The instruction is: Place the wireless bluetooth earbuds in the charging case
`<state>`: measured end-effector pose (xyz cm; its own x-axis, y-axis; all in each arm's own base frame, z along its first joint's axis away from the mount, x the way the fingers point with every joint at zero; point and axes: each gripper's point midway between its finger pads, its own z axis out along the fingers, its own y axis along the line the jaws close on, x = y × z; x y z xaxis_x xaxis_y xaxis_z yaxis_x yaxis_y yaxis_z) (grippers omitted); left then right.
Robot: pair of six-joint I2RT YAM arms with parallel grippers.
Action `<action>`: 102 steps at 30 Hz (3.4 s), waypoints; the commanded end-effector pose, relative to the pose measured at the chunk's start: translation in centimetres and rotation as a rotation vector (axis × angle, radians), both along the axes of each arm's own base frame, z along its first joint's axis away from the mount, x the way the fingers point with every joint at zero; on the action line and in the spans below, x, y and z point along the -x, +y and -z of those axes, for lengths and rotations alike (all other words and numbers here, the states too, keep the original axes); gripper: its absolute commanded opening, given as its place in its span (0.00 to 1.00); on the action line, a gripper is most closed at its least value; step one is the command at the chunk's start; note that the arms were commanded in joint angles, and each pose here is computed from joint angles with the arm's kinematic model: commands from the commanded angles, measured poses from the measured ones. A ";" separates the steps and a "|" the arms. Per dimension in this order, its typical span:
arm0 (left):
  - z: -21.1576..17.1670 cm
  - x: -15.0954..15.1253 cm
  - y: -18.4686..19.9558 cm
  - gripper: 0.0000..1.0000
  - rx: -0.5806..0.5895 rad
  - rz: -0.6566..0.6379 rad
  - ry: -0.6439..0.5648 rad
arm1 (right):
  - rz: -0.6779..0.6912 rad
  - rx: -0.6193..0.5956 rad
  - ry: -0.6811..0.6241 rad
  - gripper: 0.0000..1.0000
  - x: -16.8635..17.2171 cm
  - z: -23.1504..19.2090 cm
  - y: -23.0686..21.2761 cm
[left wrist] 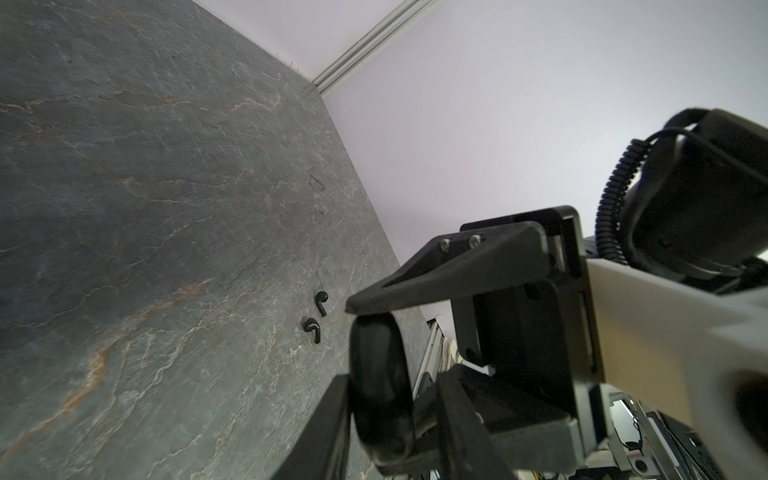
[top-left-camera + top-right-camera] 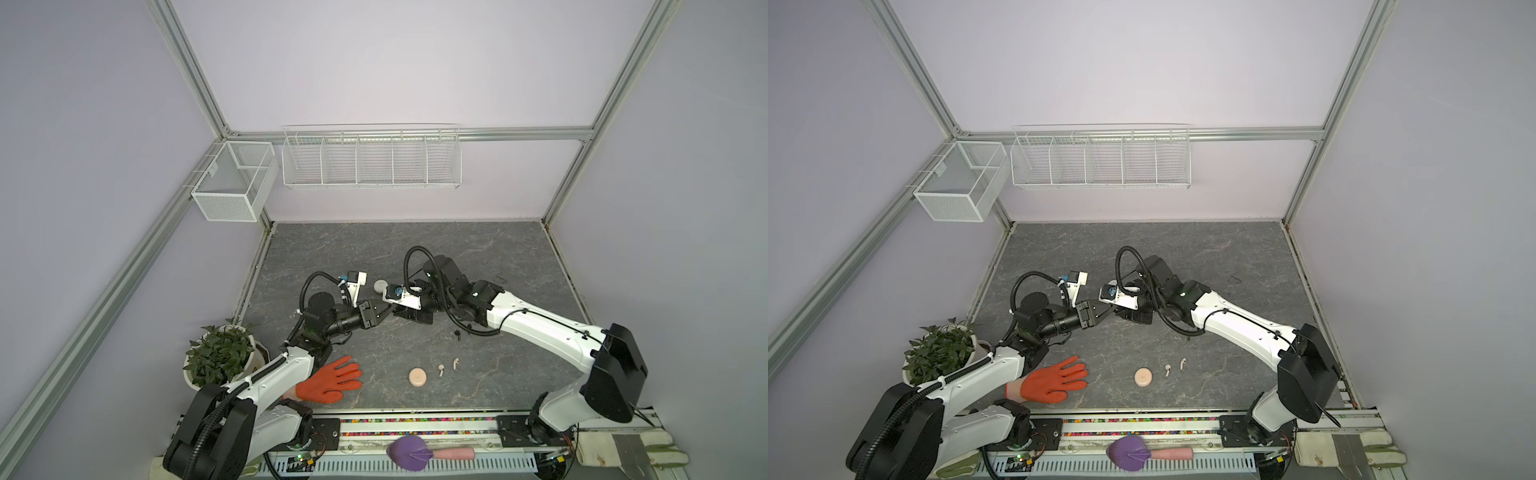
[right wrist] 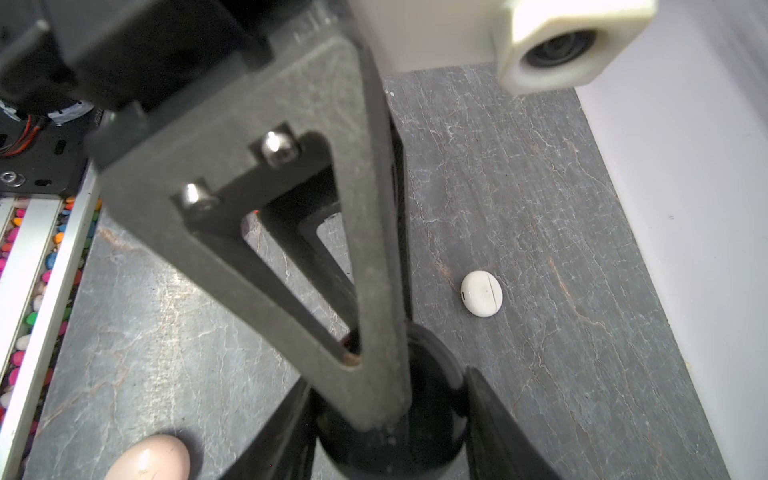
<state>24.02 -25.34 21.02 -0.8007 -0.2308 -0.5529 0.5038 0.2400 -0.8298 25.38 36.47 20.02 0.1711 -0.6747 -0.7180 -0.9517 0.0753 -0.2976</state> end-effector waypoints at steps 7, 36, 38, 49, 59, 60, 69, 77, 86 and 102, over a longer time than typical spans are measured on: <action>-0.2 1.0 -0.3 0.34 0.018 0.040 -0.014 | -0.014 -0.020 -0.042 0.29 -0.2 -1.6 0.5; -0.3 0.2 -0.4 0.06 -0.005 0.011 -0.069 | 0.028 -0.063 -0.044 0.74 0.8 -3.8 -0.4; -0.2 -0.1 -0.3 0.03 -0.011 -0.004 -0.092 | 0.043 -0.096 -0.018 0.77 1.9 -4.6 -1.2; -3.2 0.2 1.1 0.00 0.052 -0.128 -0.508 | 0.110 -0.201 0.048 0.73 5.0 -7.7 -5.4; -6.5 3.5 0.7 0.00 0.133 -0.032 -0.819 | 0.020 -0.329 0.124 0.64 3.9 -10.8 -3.8; -6.8 3.6 0.7 0.00 0.136 -0.031 -0.831 | 0.001 -0.363 0.156 0.62 4.1 -11.3 -3.5; -8.6 4.4 1.2 0.00 0.177 -0.044 -0.857 | -0.109 -0.501 0.338 0.54 5.2 -13.4 -3.2; -9.2 5.2 1.2 0.00 0.199 -0.017 -0.860 | -0.175 -0.512 0.396 0.47 5.3 -13.5 -2.0; -9.5 5.6 1.4 0.00 0.209 -0.017 -0.863 | -0.241 -0.489 0.447 0.40 6.3 -13.0 -0.8; -9.6 5.5 1.4 0.00 0.213 -0.017 -0.848 | -0.297 -0.434 0.487 0.29 7.5 -12.3 0.2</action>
